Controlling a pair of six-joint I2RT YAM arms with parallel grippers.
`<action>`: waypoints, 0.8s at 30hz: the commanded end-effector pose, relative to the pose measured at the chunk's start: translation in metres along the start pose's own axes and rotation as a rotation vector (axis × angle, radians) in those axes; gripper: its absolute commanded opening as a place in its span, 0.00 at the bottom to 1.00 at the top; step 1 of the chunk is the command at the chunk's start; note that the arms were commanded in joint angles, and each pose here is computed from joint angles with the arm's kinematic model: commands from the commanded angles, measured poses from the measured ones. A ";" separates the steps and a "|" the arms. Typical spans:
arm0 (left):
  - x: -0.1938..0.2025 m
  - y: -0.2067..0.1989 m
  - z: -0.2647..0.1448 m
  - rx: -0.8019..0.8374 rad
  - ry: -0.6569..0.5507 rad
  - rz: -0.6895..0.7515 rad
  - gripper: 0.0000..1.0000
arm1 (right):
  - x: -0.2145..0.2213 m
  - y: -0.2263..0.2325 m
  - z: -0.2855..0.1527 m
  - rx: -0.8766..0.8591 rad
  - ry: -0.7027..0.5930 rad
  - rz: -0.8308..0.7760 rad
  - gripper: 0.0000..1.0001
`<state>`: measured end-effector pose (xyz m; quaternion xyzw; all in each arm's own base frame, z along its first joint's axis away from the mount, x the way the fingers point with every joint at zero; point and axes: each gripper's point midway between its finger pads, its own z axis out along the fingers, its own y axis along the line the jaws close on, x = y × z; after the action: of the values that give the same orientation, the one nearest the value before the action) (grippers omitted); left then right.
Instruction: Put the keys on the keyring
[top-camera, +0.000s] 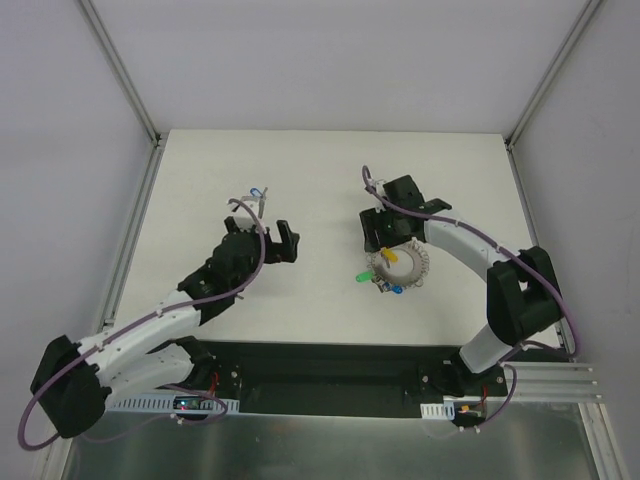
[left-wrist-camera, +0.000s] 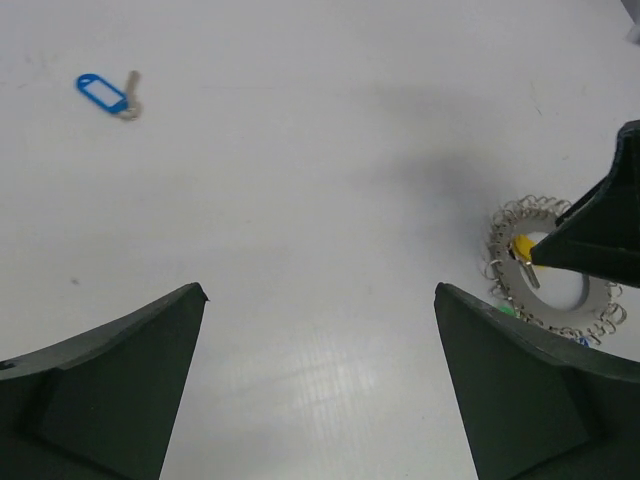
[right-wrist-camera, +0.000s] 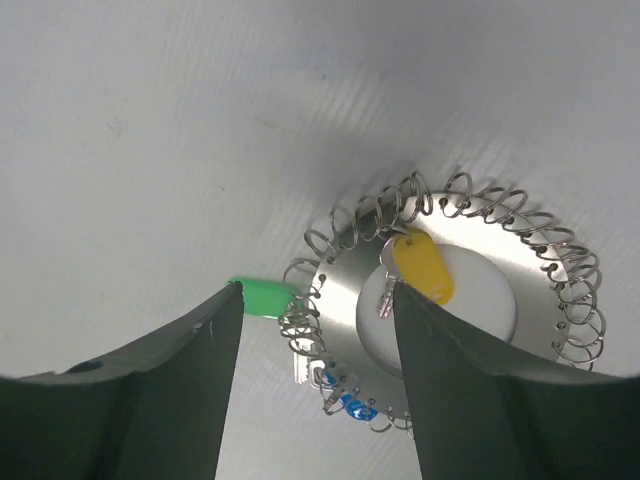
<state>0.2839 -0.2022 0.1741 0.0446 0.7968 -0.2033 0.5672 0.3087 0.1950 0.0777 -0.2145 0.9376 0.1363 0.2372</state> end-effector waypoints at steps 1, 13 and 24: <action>-0.029 0.043 -0.045 -0.195 -0.051 -0.031 0.99 | -0.071 -0.013 -0.039 0.061 -0.211 0.125 0.69; -0.135 0.086 -0.198 -0.177 -0.554 0.001 0.99 | -0.023 -0.116 -0.232 0.621 -0.615 0.402 0.96; -0.141 0.123 -0.250 -0.293 -0.659 0.043 0.99 | 0.035 -0.101 -0.308 0.632 -0.827 0.477 0.96</action>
<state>0.1676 -0.0054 0.3374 -0.0762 0.6111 -0.1182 0.7790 0.2282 -0.0036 0.3298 0.1368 0.7686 -0.0090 0.6248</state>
